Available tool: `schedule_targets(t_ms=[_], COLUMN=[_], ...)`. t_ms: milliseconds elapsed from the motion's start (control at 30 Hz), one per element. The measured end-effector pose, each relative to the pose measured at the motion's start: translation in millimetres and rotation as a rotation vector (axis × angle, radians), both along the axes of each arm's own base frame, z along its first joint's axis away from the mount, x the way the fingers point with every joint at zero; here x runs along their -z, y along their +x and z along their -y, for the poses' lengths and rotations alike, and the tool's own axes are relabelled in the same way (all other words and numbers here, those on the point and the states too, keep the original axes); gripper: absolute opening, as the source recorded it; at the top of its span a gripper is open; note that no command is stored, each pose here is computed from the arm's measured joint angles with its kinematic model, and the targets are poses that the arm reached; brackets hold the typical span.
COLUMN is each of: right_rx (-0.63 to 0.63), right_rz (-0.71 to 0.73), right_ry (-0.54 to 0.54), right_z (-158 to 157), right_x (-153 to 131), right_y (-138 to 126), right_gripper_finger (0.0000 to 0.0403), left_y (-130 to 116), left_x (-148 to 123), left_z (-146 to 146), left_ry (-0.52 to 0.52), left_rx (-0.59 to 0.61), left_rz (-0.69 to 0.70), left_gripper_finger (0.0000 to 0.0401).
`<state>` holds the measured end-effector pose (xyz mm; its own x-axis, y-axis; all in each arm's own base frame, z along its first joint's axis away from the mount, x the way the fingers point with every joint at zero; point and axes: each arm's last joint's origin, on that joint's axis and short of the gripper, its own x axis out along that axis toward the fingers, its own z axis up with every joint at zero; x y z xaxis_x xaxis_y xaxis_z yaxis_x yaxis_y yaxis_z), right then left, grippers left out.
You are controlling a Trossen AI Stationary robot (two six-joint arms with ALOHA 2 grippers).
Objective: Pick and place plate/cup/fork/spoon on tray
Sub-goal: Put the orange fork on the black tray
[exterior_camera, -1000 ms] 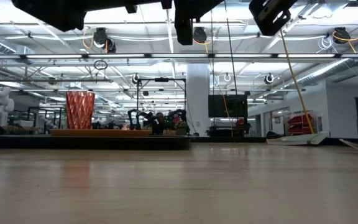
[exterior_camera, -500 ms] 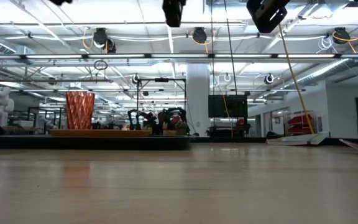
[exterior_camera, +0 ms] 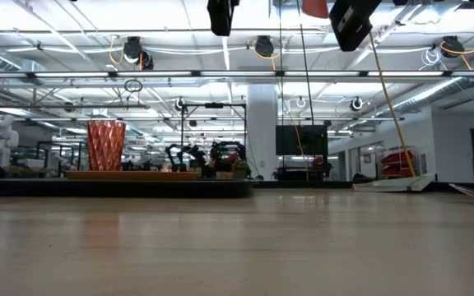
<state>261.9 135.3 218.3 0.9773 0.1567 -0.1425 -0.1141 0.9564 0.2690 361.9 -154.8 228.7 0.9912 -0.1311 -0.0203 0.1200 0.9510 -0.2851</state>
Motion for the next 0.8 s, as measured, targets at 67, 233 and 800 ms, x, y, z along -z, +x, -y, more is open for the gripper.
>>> schedule_targets(t_ms=[67, 233, 800], right_rx=[0.03, 0.043, 0.045], right_rz=[0.001, -0.003, -0.035], right_ry=[-0.005, -0.01, -0.007], right_z=[1, 1, 1], right_x=[0, 1, 4], right_y=[0, 0, -1], right_gripper_finger=[0.0, 0.0, 0.0], left_y=[0, 0, 14], left_x=[0, 0, 21], left_z=[-1, -1, -8], left_ry=[0.001, 0.014, -0.015], left_rx=[-0.013, -0.036, -0.088], left_rz=[-0.003, 0.001, 0.01], left_gripper_finger=[0.0159, 0.0149, 0.0015])
